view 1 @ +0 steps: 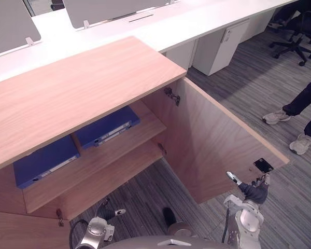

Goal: Walk over to the cabinet, pick up the folder, carry it to the office cabinet, place the folder inside the office cabinet, then close the office cabinet door

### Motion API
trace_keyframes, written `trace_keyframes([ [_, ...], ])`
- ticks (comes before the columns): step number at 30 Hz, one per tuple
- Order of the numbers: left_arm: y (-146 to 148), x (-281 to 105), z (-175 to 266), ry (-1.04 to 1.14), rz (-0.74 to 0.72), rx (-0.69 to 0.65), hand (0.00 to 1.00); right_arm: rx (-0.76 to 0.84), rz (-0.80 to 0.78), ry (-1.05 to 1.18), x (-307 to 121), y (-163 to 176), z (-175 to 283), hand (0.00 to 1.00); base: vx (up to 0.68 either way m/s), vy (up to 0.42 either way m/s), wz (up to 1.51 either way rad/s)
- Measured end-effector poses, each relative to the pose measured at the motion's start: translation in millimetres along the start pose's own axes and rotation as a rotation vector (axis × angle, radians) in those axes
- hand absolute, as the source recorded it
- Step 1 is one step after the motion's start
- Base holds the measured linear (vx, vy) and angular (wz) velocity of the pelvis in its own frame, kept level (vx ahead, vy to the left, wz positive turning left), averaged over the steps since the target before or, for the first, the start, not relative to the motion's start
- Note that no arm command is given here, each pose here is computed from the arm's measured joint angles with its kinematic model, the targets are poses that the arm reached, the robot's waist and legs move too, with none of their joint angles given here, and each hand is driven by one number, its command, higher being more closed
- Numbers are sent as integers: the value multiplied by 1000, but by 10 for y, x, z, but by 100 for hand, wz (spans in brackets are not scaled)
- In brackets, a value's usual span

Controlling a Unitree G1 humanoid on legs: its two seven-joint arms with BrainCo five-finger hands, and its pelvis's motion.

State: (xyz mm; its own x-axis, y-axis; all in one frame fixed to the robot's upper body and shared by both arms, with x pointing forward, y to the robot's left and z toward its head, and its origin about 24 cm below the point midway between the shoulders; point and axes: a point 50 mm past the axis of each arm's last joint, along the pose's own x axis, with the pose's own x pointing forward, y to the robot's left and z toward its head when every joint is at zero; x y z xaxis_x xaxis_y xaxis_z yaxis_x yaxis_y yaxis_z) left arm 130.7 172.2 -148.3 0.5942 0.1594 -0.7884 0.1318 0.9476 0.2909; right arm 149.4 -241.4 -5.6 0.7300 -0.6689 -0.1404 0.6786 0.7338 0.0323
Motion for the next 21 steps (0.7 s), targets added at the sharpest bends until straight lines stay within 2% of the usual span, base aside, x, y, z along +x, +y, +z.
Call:
trace_keyframes([
  [11, -62, -18, -25, -1, -33, 73, 0, -62, 236, 137, -487, 52, -225, 0, -73, -51, -1],
  [21, -84, -55, 3, -73, -107, 254, 0, -115, 599, 255, -911, 288, -350, 0, -64, -44, 5],
])
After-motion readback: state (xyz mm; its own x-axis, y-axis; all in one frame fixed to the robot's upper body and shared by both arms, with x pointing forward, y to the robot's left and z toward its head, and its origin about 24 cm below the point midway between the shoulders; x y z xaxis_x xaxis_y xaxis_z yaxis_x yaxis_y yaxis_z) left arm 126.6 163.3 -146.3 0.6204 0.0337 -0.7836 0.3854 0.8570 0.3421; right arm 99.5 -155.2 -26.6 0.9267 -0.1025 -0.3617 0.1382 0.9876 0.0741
